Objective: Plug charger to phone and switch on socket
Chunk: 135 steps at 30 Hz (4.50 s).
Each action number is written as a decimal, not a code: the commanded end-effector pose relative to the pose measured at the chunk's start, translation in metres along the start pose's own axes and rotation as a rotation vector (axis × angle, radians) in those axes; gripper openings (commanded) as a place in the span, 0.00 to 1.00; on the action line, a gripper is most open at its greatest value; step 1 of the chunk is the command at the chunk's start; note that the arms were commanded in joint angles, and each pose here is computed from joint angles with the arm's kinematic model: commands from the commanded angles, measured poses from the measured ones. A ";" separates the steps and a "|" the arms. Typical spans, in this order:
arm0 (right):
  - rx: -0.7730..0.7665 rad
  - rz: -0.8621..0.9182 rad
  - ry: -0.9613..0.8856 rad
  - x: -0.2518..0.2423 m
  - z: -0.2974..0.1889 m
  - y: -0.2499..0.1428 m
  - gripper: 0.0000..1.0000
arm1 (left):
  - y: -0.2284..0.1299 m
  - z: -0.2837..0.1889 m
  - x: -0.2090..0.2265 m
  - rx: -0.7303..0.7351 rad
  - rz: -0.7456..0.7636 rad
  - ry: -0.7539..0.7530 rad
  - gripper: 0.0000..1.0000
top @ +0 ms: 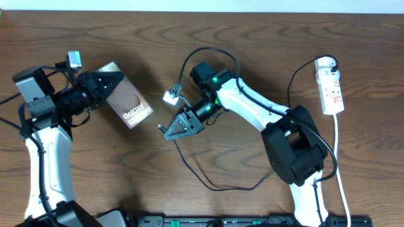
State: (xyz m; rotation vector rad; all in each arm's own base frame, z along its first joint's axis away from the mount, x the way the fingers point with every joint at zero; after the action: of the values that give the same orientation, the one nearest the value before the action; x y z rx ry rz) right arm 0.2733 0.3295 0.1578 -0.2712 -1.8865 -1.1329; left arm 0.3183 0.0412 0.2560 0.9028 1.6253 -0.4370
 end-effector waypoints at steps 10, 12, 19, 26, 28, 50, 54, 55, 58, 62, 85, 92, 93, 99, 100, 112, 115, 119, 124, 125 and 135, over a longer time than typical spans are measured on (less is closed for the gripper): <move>-0.084 0.112 0.157 -0.057 0.017 -0.031 0.10 | -0.002 -0.001 -0.003 0.022 0.075 -0.033 0.08; -0.084 0.096 0.157 -0.055 0.017 -0.029 0.10 | -0.002 -0.001 -0.003 0.021 0.091 -0.033 0.07; -0.088 0.050 0.155 -0.057 0.017 -0.026 0.09 | -0.001 -0.001 -0.004 0.017 0.132 -0.036 0.08; -0.089 0.050 0.154 -0.057 0.016 -0.025 0.09 | -0.001 -0.001 -0.004 0.015 0.133 -0.034 0.06; -0.087 0.078 0.155 -0.057 0.016 -0.025 0.09 | -0.001 -0.001 -0.004 0.016 0.133 -0.034 0.08; 0.228 0.757 -0.656 -0.107 -0.018 -0.061 0.03 | -0.001 -0.001 -0.004 0.016 0.133 -0.034 0.07; 0.361 0.821 -0.900 -0.096 -0.042 -0.061 0.01 | -0.001 -0.001 -0.004 0.016 0.133 -0.034 0.08; 0.380 0.835 -0.955 -0.093 -0.047 -0.058 0.01 | -0.001 -0.001 -0.004 0.016 0.133 -0.034 0.08; 0.419 0.878 -1.078 -0.084 -0.059 -0.053 0.01 | -0.001 -0.001 -0.004 0.016 0.133 -0.034 0.08; 0.437 0.980 -1.258 -0.080 -0.073 -0.061 0.04 | -0.001 -0.001 -0.004 0.016 0.132 -0.034 0.08; 0.400 0.996 -1.227 -0.081 -0.052 -0.058 0.24 | -0.002 -0.001 -0.003 0.019 0.125 -0.032 0.07; 0.414 0.988 -1.228 -0.078 -0.043 -0.058 0.27 | -0.003 -0.001 -0.003 0.021 0.118 -0.030 0.08; 0.411 0.992 -1.230 -0.078 -0.043 -0.058 0.20 | -0.003 -0.001 -0.002 0.021 0.118 -0.030 0.07; 0.394 0.998 -1.236 -0.080 -0.043 -0.057 0.01 | -0.003 -0.001 -0.003 0.021 0.118 -0.031 0.08; 0.390 0.994 -1.235 -0.080 -0.043 -0.056 0.01 | -0.003 -0.001 -0.003 0.021 0.118 -0.031 0.08; 0.269 0.566 -0.506 -0.068 -0.008 -0.015 0.01 | -0.002 -0.001 -0.003 0.020 0.119 -0.031 0.08; 0.170 0.346 -0.211 -0.047 -0.004 0.001 0.01 | -0.002 -0.001 -0.003 0.018 0.126 -0.032 0.08; 0.076 0.196 -0.046 -0.030 -0.006 0.009 0.01 | -0.001 -0.001 -0.004 0.016 0.133 -0.034 0.08; -0.004 0.023 0.064 -0.015 -0.003 0.014 0.01 | -0.001 -0.001 -0.004 0.016 0.133 -0.034 0.08; -0.023 0.006 0.083 -0.012 -0.002 0.016 0.01 | -0.001 -0.001 -0.004 0.016 0.133 -0.034 0.08; -0.091 -0.044 0.153 -0.006 0.005 0.024 0.01 | 0.004 -0.001 -0.009 -0.004 0.156 -0.052 0.08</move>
State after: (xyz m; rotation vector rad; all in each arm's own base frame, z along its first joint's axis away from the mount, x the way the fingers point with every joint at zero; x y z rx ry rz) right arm 0.2912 0.3420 0.1593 -0.2452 -1.7569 -1.1684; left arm 0.3211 0.0425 0.2599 1.0070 1.5334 -0.3213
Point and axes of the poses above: each gripper's point midway between its finger pads, its own z axis out along the fingers, its own x axis along the line the jaws close on, y = z × x, the point moved 7 cm from there along -z, back along the fingers, and after that the axes turned 8 degrees about -z, right-handed, at the moved point
